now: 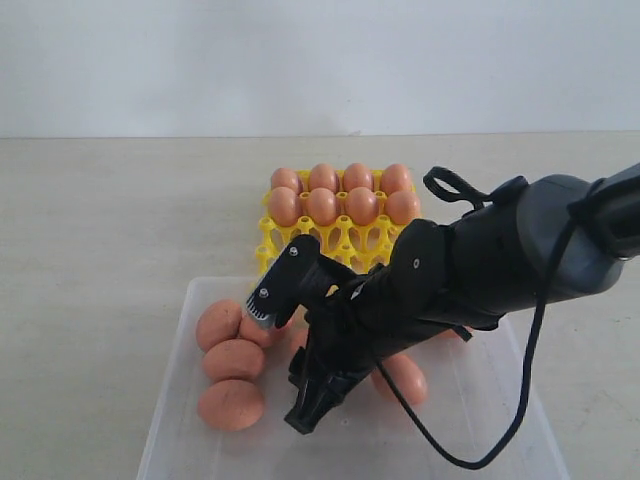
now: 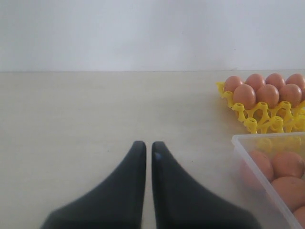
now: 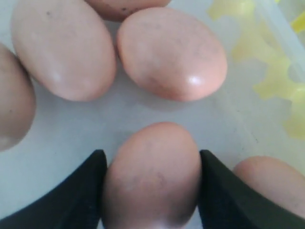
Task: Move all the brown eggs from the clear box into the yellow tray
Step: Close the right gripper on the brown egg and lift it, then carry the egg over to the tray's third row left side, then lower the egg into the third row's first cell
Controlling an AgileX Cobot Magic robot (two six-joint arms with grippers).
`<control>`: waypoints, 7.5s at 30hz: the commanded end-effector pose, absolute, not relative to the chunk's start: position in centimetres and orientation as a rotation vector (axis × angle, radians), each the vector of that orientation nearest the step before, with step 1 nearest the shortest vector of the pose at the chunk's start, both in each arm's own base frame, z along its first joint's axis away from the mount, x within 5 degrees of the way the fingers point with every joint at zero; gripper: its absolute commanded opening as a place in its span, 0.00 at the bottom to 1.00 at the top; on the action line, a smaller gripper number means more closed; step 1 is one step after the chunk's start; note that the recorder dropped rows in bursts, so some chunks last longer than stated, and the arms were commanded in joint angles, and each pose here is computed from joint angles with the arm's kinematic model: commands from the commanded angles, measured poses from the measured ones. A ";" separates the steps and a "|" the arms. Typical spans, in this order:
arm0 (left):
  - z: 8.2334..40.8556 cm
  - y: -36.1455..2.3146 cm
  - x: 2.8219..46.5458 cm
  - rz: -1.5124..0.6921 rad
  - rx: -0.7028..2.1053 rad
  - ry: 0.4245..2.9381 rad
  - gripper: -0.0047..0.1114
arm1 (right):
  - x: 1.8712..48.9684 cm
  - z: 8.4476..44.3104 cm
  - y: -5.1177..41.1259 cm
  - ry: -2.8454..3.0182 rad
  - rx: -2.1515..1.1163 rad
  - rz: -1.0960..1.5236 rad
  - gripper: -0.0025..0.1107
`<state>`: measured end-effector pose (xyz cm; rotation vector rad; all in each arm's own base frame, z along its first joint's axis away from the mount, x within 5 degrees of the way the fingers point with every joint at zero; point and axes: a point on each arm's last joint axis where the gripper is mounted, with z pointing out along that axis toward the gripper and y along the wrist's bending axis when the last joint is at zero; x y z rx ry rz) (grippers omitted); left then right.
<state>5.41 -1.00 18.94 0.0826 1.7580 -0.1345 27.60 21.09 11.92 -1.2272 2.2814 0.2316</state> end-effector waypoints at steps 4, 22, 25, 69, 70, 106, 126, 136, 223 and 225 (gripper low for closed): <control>18.8 -1.0 5.4 -0.140 0.092 1.758 0.08 | 27.7 11.7 20.9 2.314 -1.151 0.234 0.02; 18.8 -1.0 5.4 -0.140 0.092 1.758 0.08 | 27.4 18.0 20.7 2.247 -0.851 0.350 0.02; 18.8 -1.0 5.4 -0.140 0.092 1.758 0.08 | 26.6 21.2 20.3 2.170 -0.838 0.393 0.02; 18.8 -1.0 5.4 -0.140 0.092 1.758 0.08 | 30.9 32.6 18.5 1.306 -0.282 0.311 0.02; 18.8 -1.0 5.4 -0.140 0.092 1.758 0.08 | 30.7 32.3 19.3 1.323 -0.359 0.359 0.02; 18.8 -1.0 5.4 -0.140 0.092 1.758 0.08 | 37.1 17.0 18.4 1.758 -0.708 0.594 0.02; 18.8 -1.0 5.4 -0.140 0.092 1.758 0.08 | 39.7 13.3 19.3 1.909 -0.879 0.507 0.02; 18.8 -1.0 5.4 -0.140 0.092 1.758 0.08 | 39.8 11.6 19.4 1.926 -0.890 0.507 0.02; 18.8 -1.0 5.4 -0.140 0.092 1.758 0.08 | 38.2 13.6 18.7 2.211 -0.814 0.572 0.02; 18.8 -1.0 5.4 -0.140 0.092 1.758 0.08 | 38.1 13.6 18.8 2.200 -0.838 0.583 0.02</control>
